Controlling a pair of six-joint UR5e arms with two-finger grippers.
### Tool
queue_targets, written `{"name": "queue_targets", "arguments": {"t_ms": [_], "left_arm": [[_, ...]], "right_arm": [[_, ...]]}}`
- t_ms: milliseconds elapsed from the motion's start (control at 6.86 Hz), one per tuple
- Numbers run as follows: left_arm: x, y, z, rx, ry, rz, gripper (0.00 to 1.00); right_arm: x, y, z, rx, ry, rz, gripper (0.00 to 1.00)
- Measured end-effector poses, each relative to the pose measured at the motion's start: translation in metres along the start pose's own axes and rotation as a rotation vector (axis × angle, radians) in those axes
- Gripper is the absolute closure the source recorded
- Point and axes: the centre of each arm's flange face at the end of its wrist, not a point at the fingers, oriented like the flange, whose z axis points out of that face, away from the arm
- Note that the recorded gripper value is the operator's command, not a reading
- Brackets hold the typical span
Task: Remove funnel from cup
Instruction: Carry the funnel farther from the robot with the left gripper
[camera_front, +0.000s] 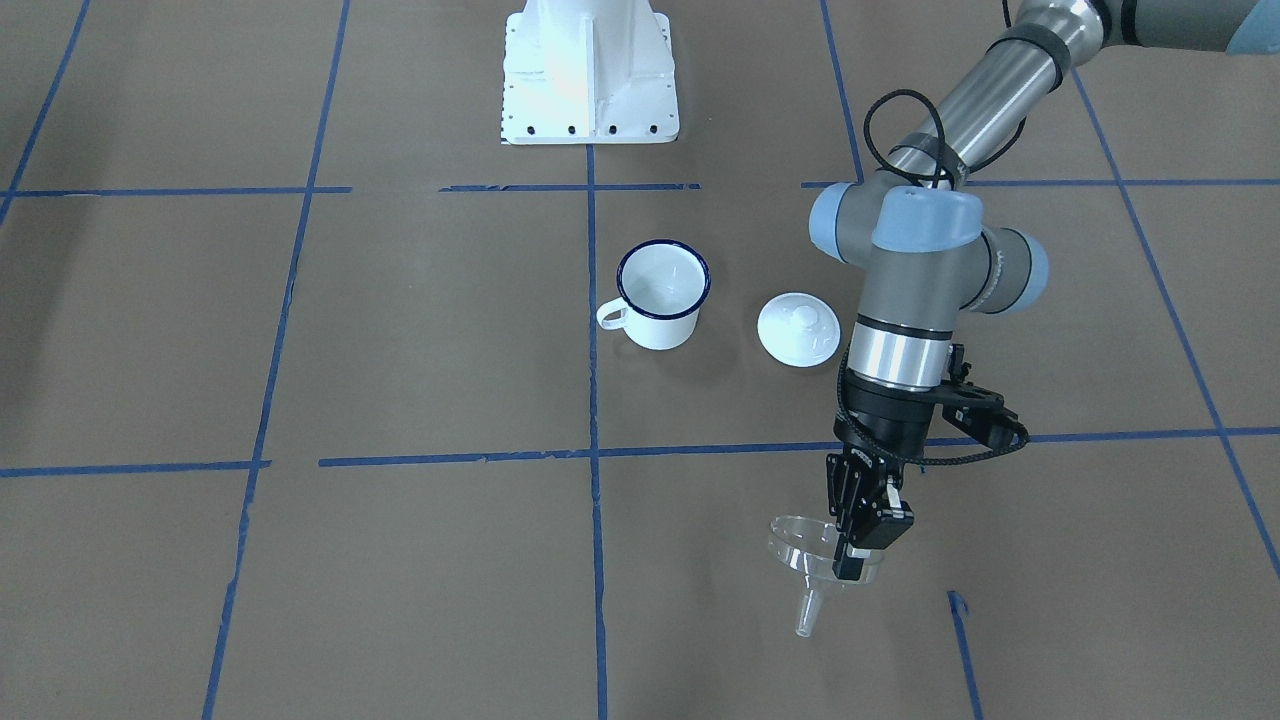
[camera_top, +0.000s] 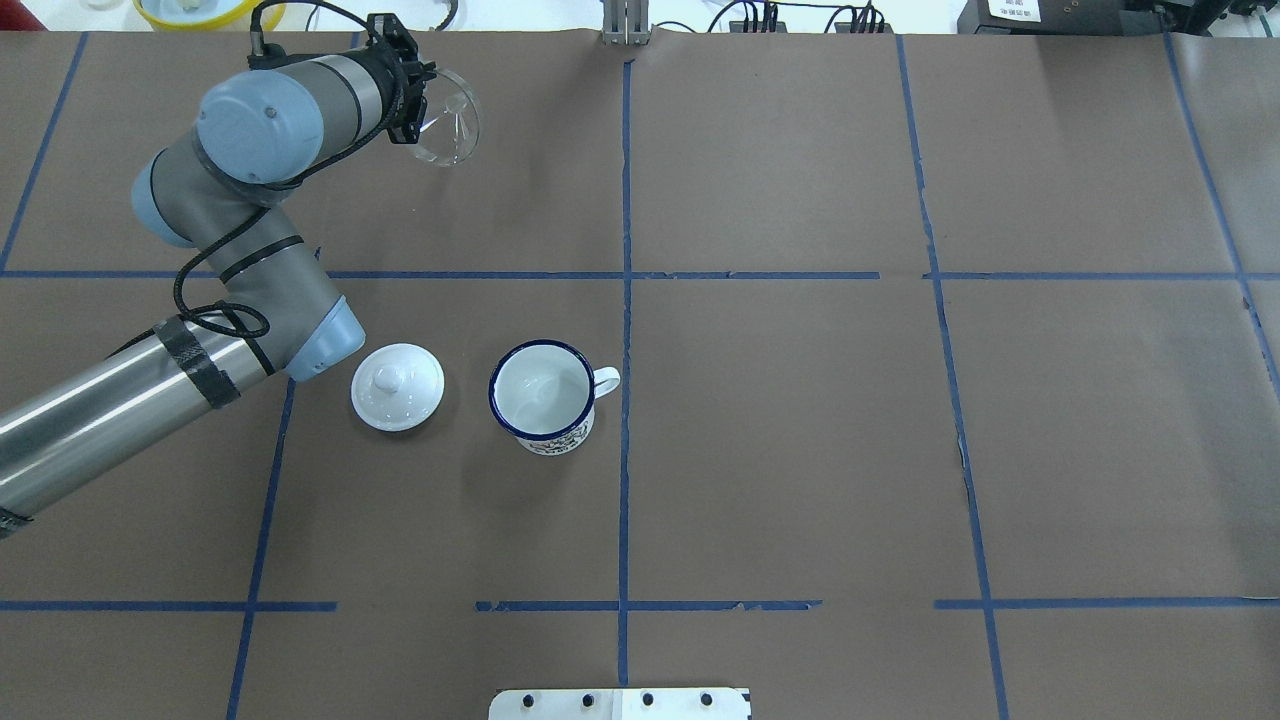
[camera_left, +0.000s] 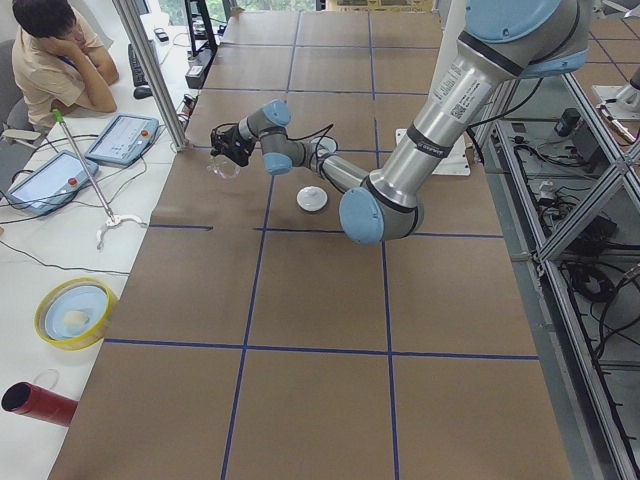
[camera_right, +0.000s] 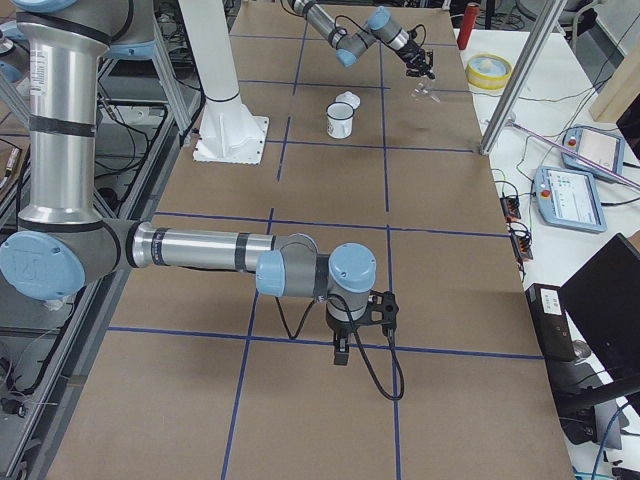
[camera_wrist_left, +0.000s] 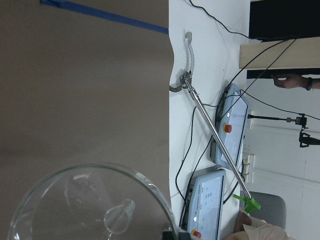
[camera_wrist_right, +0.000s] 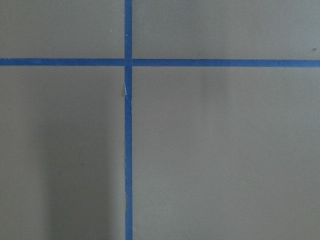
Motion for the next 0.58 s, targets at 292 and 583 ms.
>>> {"name": "queue_targets", "arguments": {"t_ms": [292, 583], "left_arm": [[-0.025, -0.027, 0.02, 0.007, -0.001, -0.02, 1.0], [-0.044, -0.038, 0.028, 0.0, 0.001, -0.022, 0.86]], "right_arm": [[0.0, 0.0, 0.0, 0.0, 0.0, 0.0, 0.0], [0.0, 0.0, 0.0, 0.0, 0.0, 0.0, 0.0]]}}
